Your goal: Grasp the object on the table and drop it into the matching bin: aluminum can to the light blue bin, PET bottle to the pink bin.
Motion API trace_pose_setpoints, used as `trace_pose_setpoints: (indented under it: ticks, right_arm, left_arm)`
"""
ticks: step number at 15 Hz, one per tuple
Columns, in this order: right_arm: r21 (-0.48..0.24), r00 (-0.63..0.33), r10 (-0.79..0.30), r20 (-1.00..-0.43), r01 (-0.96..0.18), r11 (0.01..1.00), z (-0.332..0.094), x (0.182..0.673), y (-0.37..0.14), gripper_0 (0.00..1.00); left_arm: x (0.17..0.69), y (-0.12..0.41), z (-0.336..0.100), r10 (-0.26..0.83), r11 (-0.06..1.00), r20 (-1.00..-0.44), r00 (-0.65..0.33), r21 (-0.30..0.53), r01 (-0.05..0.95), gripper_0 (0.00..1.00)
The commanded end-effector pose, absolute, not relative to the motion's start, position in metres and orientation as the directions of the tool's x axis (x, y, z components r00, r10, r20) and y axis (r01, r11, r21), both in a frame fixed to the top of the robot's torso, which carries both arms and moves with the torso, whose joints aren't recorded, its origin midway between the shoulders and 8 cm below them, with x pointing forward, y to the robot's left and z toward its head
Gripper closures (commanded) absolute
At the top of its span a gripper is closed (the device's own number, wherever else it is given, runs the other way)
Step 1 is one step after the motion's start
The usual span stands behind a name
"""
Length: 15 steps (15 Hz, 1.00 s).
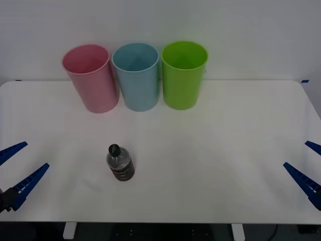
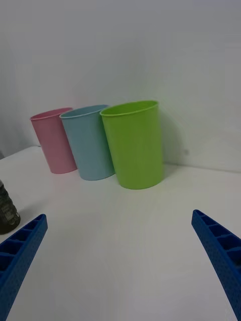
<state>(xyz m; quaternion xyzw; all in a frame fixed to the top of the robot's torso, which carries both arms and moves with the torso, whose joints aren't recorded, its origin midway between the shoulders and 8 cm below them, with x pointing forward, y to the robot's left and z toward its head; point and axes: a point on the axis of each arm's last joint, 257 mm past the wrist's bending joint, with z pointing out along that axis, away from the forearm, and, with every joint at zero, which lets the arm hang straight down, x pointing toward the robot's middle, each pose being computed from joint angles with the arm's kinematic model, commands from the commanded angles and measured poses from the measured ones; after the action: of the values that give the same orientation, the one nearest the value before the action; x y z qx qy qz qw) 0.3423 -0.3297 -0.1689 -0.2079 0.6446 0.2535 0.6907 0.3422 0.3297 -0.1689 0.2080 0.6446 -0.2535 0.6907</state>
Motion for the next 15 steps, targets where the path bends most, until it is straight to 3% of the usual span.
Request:
trace_pose_setpoints:
  ticks: [1,8,15]
  right_arm:
    - [0.039,0.041,0.082,-0.996,-0.618,0.785,-0.169,0.342,-0.330,0.00]
    - [0.039,0.041,0.082,-0.996,-0.618,0.785,-0.169,0.342,-0.330,0.00]
    - [0.039,0.041,0.082,-0.996,-0.618,0.785,-0.169,0.342,-0.330,0.00]
  left_arm:
    - [0.342,0.330,-0.169,-0.082,0.785,-0.996,0.041,-0.039,0.618,0.00]
    - [0.347,0.318,-0.176,-0.105,0.771,-0.994,0.029,-0.063,0.634,0.00]
    - [0.348,0.299,-0.215,0.003,0.751,-1.000,-0.027,-0.016,0.660,0.00]
